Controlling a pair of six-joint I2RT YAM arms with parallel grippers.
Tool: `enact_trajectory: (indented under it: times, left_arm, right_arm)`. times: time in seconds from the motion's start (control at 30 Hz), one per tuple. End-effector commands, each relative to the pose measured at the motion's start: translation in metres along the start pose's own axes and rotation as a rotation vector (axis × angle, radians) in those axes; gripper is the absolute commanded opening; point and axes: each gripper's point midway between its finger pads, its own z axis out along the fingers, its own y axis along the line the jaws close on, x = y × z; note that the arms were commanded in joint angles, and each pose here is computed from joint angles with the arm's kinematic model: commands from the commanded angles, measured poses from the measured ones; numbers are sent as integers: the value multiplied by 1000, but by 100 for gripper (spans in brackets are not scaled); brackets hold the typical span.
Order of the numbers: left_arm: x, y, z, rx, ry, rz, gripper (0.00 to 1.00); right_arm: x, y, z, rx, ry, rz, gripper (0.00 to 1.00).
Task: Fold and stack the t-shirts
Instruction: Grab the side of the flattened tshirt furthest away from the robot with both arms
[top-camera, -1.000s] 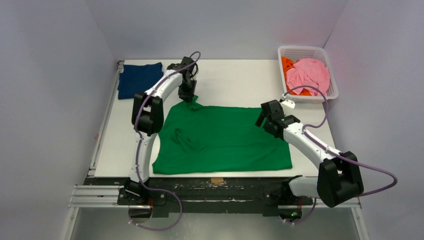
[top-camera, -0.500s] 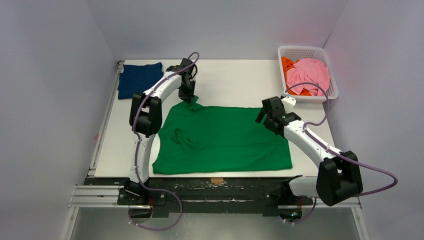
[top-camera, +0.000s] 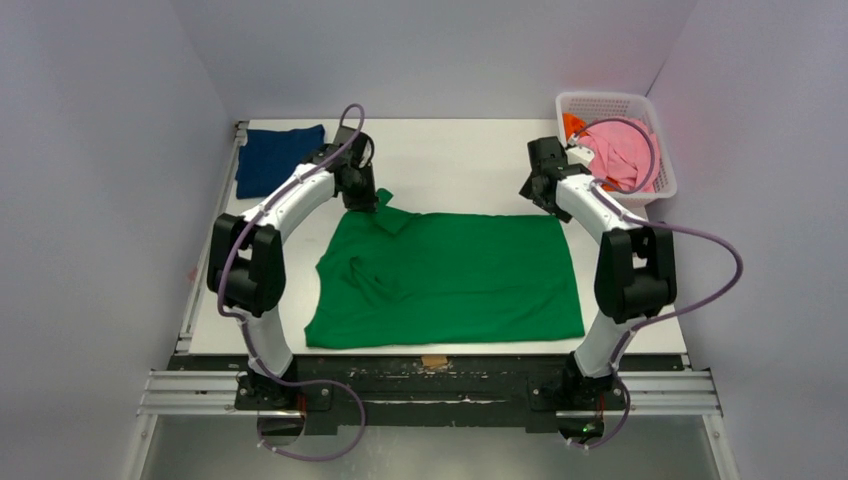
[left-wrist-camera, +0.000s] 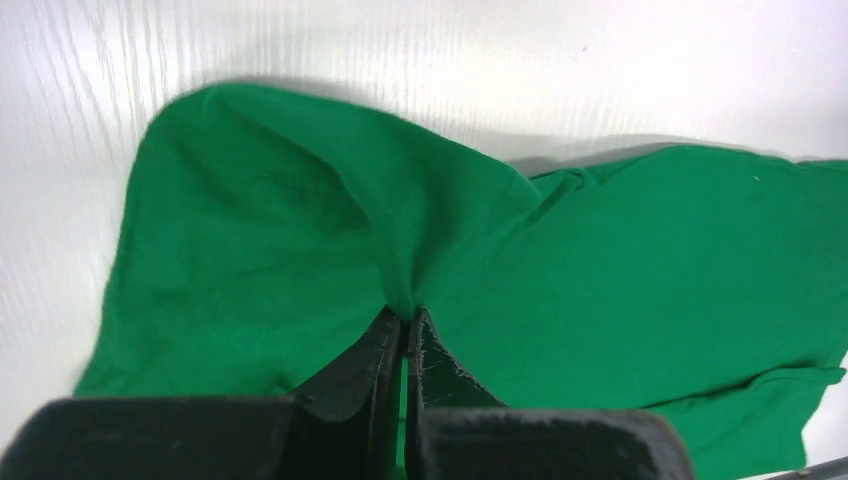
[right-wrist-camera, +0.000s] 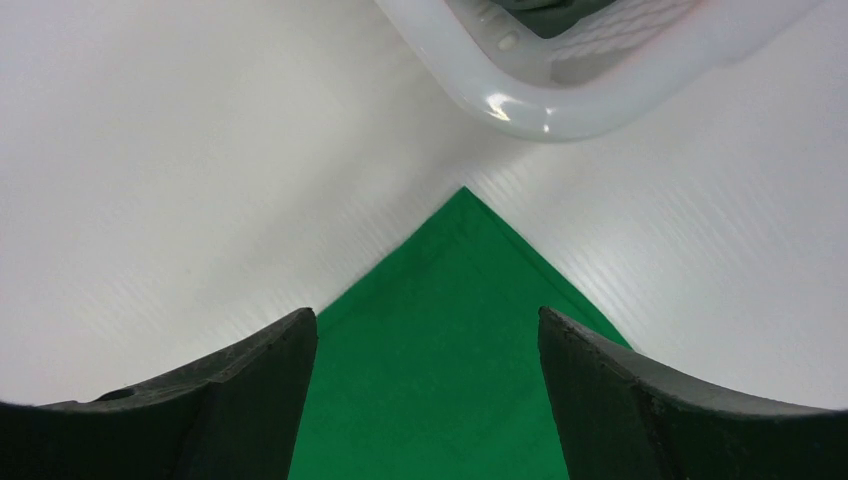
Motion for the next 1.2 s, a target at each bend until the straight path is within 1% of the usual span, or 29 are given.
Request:
enact_trajectory:
  times: [0.0, 0.13, 0.27, 0.4, 0.57, 0.63, 0.77, 1.03, 1.1, 1.17]
  left_arm:
    - [6, 2, -10, 7, -57, -158, 0]
    - [19, 11, -18, -7, -78, -210, 0]
    - [28, 11, -22, 9, -84, -242, 0]
    - [34, 9, -24, 19, -100, -258, 0]
    - [40, 7, -28, 27, -101, -277, 0]
    - [39, 9, -30, 11, -120, -277, 0]
    - [43, 9, -36, 13, -129, -283, 0]
    - [53, 14, -48, 16, -164, -318, 0]
    - [56, 16, -52, 19, -170, -326, 0]
    - [59, 17, -55, 25, -178, -334, 0]
  right_arm:
    - [-24, 5, 8, 76, -45, -43, 77]
    - [-21, 9, 23, 108, -42, -61, 75]
    - [-18, 11, 39, 143, -43, -70, 74]
    - [-9, 11, 53, 175, -20, -88, 71]
    - [8, 3, 59, 200, 17, -84, 68]
    - [15, -1, 60, 209, 28, -87, 68]
    - [26, -14, 62, 249, 44, -103, 64]
    - [28, -25, 53, 270, 37, -69, 35]
    - [27, -25, 51, 267, 30, -58, 22]
    - [27, -26, 51, 267, 27, -50, 15]
